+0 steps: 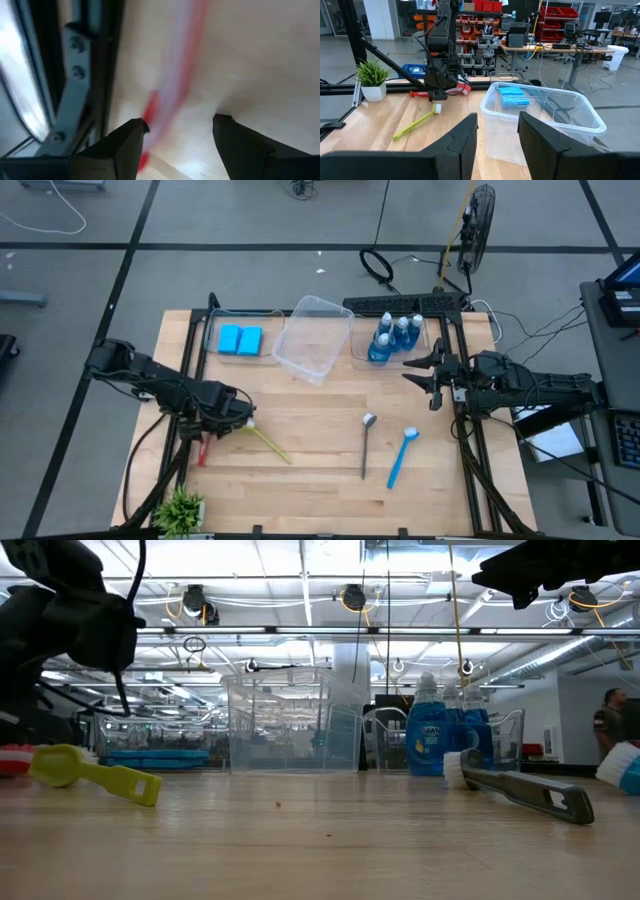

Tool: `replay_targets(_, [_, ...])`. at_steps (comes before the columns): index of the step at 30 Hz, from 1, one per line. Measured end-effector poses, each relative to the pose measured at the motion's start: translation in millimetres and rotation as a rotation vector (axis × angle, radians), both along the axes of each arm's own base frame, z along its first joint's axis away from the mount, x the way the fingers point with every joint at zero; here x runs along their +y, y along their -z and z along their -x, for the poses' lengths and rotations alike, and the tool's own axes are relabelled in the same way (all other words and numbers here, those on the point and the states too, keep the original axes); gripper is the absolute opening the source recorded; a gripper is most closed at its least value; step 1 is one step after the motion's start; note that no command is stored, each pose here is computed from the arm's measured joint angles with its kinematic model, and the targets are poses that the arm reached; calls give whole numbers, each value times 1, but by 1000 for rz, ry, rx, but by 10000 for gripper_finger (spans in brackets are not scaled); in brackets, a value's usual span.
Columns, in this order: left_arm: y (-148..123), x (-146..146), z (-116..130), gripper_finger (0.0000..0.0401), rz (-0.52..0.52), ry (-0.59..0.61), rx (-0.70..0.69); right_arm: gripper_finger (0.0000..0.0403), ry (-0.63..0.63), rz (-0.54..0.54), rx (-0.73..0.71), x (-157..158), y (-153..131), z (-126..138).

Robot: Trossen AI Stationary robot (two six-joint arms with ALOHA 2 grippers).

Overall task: Pick & Place Kitchen Sink Supplies
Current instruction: Put the red dish brush into the middle transparent bin

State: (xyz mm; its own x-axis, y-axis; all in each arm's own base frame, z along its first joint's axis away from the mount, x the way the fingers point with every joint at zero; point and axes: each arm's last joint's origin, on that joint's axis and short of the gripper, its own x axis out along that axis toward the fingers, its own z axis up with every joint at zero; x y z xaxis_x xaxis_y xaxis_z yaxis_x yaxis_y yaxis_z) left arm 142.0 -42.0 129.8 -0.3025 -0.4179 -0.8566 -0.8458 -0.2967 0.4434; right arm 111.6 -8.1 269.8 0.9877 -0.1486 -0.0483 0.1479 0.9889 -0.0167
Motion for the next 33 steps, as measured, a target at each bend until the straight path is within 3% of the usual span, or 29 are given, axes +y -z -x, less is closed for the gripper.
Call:
replay_targets(8, [-2,0,0,239,-26,18,3,130,0,0,0,0,0,0])
replay_targets(16, [7,0,3,236,17,33,-29,130,0,0,0,0,0,0])
replay_targets(19, [9,0,2,213,18,37,-49,130,0,0,0,0,0,0])
replay_targets(27, [10,0,-1,94,10,68,-94,130,0,0,0,0,0,0])
replay_targets(33, [9,0,-2,84,0,78,-102,130,0,0,0,0,0,0])
